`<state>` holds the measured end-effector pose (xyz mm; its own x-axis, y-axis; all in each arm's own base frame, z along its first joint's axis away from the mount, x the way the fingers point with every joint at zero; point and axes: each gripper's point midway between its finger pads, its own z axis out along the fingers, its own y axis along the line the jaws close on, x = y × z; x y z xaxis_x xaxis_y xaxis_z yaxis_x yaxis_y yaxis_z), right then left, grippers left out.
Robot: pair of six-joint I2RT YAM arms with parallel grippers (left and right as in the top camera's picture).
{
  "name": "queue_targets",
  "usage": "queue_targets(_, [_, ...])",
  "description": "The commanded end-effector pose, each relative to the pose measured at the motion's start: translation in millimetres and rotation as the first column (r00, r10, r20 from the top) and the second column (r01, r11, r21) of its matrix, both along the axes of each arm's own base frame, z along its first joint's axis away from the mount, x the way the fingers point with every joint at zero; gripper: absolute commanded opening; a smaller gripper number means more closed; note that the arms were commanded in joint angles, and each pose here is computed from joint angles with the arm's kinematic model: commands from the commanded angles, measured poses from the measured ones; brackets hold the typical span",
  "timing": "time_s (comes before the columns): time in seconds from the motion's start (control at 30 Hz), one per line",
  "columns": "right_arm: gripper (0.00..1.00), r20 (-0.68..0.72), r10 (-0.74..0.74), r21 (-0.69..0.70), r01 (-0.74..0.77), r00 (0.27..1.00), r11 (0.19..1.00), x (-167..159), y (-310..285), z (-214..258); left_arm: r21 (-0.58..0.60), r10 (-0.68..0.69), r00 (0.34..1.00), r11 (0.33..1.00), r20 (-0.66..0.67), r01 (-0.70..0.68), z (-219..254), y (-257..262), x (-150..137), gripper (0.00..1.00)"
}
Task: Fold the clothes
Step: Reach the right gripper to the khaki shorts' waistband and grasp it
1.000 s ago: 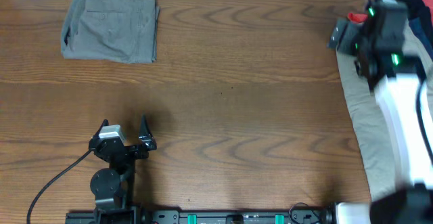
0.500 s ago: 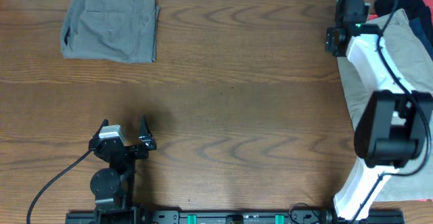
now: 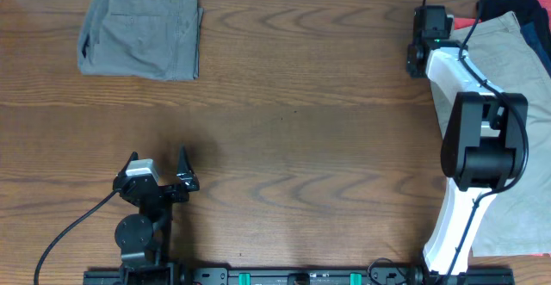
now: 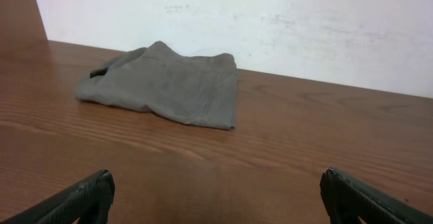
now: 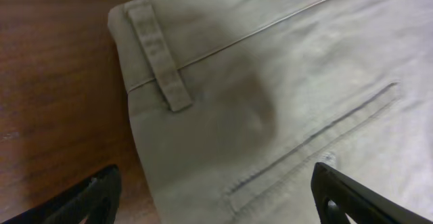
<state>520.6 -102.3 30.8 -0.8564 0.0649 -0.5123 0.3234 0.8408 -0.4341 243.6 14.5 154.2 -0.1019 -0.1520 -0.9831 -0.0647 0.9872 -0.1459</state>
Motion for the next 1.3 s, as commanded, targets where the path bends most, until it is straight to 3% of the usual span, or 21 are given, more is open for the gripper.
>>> queue_targets(0.0, [0.85, -0.01, 0.0, -0.011, 0.0, 1.0, 1.0, 4, -4, -9, 0.01, -0.001, 0.999, 1.0, -0.036, 0.002, -16, 0, 0, 0.98])
queue_targets(0.23, [0.81, -0.054, -0.008, -0.007, 0.008, 0.998, 1.0, -2, -8, -30, 0.01, -0.002, 0.999, 1.0, -0.036, 0.002, -16, 0, 0, 0.98])
queue_targets(0.43, [0.49, -0.063, -0.02, -0.007, 0.02, 0.998, 1.0, -4, -14, -34, 0.01, -0.002, 0.999, 1.0, -0.036, 0.002, -16, 0, 0, 0.98])
queue_targets(0.67, [0.02, -0.066, -0.033, -0.02, 0.032, 0.997, 0.999, -6, -19, -33, 0.01, -0.002, 0.999, 1.0, -0.036, 0.002, -16, 0, 0, 0.98])
queue_targets(0.9, [0.01, -0.05, -0.066, -0.037, 0.064, 0.997, 0.997, -8, -23, -24, 0.01, -0.001, 0.999, 1.0, -0.036, 0.002, -16, 0, 0, 0.98])
queue_targets(1.03, [0.01, 0.012, -0.129, -0.062, 0.13, 0.992, 0.99, -10, -30, 0, 0.01, -0.002, 0.999, 1.0, -0.036, 0.002, -16, 0, 0, 0.98])
queue_targets(1.27, [0.01, 0.143, -0.177, 0.014, 0.177, 0.974, 0.984, -7, -25, 53, 0.01, -0.002, 0.999, 1.0, -0.036, 0.002, -16, 0, 0, 0.98])
